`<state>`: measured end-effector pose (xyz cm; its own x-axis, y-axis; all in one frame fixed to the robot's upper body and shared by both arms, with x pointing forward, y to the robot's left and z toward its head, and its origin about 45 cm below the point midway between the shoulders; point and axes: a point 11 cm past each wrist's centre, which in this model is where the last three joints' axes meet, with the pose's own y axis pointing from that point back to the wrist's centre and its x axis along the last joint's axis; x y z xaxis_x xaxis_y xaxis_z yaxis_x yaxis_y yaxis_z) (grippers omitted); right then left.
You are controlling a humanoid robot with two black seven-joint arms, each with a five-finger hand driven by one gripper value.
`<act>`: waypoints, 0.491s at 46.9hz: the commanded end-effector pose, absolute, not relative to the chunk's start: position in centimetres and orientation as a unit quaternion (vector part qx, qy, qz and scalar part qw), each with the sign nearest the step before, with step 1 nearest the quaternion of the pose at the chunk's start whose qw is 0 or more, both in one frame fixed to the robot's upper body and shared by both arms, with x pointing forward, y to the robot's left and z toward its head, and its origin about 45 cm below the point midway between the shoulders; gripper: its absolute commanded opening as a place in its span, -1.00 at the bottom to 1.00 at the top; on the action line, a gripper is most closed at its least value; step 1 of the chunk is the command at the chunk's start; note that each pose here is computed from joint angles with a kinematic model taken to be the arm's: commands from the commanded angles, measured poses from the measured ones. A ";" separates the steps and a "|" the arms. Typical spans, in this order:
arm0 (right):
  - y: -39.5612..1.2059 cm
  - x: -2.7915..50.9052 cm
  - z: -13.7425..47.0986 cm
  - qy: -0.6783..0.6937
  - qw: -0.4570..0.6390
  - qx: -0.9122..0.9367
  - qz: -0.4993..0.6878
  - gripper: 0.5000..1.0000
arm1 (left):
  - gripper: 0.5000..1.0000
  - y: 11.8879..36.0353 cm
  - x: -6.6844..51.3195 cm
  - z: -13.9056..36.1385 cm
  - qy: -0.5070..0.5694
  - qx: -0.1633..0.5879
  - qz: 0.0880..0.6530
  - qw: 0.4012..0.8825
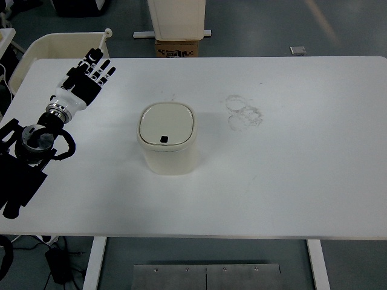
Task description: Open trash can
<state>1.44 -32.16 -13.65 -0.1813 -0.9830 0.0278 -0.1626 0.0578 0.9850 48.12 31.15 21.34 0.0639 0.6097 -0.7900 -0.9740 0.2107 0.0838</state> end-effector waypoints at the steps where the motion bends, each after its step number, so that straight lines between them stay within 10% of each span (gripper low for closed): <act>1: -32.2 1.4 -13.6 -0.594 0.420 0.483 -0.488 0.97 | 1.00 31.1 48.1 21.4 0.367 -0.249 0.577 0.686; 23: -32.2 1.4 -13.6 -0.594 0.420 0.483 -0.488 0.97 | 1.00 32.2 48.2 21.7 0.361 -0.247 0.587 0.681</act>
<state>1.44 -32.16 -13.65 -0.1813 -0.9830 0.0281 -0.1631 0.0583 0.9849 48.16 32.26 21.66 0.0480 0.6209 -0.7824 -0.9784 0.1868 0.0882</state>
